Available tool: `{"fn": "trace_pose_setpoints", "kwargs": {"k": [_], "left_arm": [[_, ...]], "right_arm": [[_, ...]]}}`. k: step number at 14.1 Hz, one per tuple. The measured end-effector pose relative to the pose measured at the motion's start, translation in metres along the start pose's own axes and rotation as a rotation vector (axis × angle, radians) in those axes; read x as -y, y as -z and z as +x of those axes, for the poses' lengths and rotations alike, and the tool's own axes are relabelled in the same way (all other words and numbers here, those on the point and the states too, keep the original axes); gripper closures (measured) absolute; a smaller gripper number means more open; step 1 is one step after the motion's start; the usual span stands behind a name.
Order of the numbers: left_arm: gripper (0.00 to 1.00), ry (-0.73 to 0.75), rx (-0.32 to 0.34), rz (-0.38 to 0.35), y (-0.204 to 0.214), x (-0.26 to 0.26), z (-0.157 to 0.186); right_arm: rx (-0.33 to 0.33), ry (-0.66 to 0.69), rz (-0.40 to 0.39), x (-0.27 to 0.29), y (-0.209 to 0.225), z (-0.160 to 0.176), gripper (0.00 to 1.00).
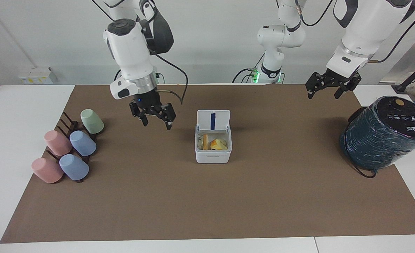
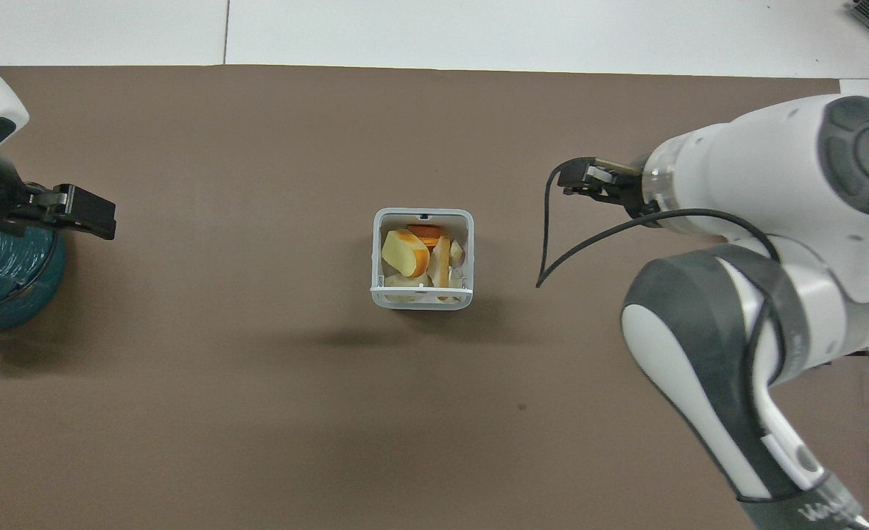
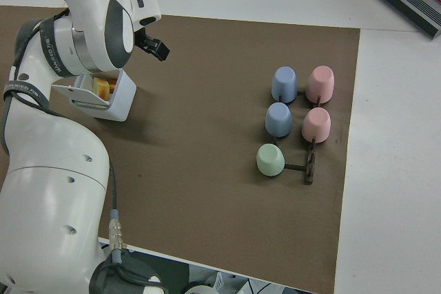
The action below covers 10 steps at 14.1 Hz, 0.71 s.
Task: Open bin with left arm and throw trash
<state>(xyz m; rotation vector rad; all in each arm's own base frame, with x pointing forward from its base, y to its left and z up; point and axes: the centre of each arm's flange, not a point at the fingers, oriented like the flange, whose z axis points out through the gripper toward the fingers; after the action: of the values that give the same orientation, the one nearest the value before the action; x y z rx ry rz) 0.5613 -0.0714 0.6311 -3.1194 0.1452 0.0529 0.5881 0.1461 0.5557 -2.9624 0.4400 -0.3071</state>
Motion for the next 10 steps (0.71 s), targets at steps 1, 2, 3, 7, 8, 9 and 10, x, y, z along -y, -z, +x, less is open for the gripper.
{"fn": "trace_pose_setpoints", "kwargs": {"k": [1,2,3,7,8,9,10], "left_arm": [[0.0,0.0,0.0,0.0,0.0,0.0,0.0],[0.0,0.0,0.0,0.0,0.0,0.0,0.0],[0.0,0.0,0.0,0.0,0.0,0.0,0.0],[0.0,0.001,0.0,0.0,0.0,0.0,0.0],[0.0,0.001,0.0,0.0,0.0,0.001,0.0],[0.0,0.001,0.0,0.0,0.0,0.001,0.0],[0.0,0.002,0.0,0.0,0.0,0.001,0.0]], "right_arm": [[-0.004,0.009,-0.007,-0.019,0.012,0.007,0.0],[0.001,0.008,-0.017,-0.036,0.021,0.011,0.0],[0.016,0.005,-0.03,-0.052,0.029,0.013,0.0],[0.072,0.014,-0.077,-0.094,0.053,0.011,0.0],[0.077,0.043,-0.105,-0.099,0.056,0.009,0.0],[0.076,0.075,-0.132,-0.103,0.058,0.009,0.0],[0.074,0.105,-0.151,-0.107,0.059,0.009,0.0]]}}
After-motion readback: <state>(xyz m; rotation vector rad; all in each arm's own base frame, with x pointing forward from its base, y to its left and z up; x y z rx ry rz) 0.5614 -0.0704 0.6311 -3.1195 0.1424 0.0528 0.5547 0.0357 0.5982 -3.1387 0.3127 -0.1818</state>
